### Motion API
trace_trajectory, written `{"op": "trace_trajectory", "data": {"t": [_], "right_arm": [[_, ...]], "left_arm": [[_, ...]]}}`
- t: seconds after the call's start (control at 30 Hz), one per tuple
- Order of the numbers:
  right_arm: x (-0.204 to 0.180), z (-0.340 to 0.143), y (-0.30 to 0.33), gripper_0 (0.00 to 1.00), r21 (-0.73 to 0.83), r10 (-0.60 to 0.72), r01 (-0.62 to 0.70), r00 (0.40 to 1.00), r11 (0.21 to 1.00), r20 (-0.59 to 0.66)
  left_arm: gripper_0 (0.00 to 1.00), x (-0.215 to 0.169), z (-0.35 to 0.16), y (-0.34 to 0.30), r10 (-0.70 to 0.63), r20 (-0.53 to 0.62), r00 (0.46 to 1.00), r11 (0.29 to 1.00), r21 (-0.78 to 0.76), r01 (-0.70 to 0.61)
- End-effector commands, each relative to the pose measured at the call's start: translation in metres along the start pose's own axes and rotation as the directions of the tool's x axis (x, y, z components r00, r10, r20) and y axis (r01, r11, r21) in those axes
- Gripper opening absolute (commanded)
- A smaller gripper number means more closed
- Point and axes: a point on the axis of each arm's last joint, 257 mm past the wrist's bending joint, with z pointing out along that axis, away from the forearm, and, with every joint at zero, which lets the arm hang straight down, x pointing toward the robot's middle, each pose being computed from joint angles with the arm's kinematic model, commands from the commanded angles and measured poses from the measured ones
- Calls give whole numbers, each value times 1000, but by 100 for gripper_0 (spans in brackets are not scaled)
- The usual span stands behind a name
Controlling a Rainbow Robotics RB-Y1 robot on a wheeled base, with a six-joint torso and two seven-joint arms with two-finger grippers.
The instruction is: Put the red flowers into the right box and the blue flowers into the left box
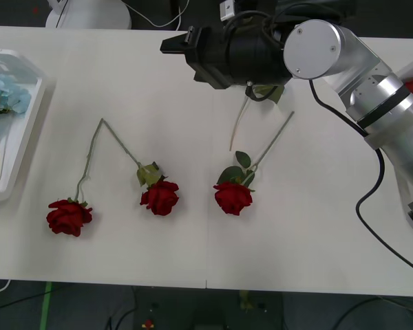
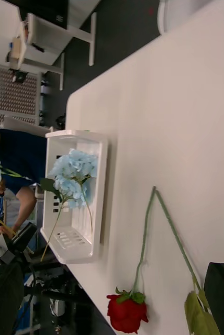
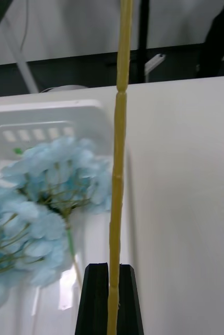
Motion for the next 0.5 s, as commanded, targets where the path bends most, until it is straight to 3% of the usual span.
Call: {"op": "trace_trajectory", "data": {"t": [0.03,0.27,0.3,0.5], "right_arm": [[-23,-17,-11,100,75,168,-172,984,982,56],[-36,-35,-55,100,169,522,-550,833,818,184],[-37,-42,-67,100,183,610,-649,759,739,227],[-33,-68,-94,100,212,783,-854,521,476,340]], "left_arm": [[0,-5,-1,88,-43,-15,999,982,-185,39],[0,33,11,148,-80,-88,993,944,-326,47],[0,41,14,157,-84,-110,990,938,-344,42],[0,50,29,171,-77,-145,986,924,-382,16]]}}
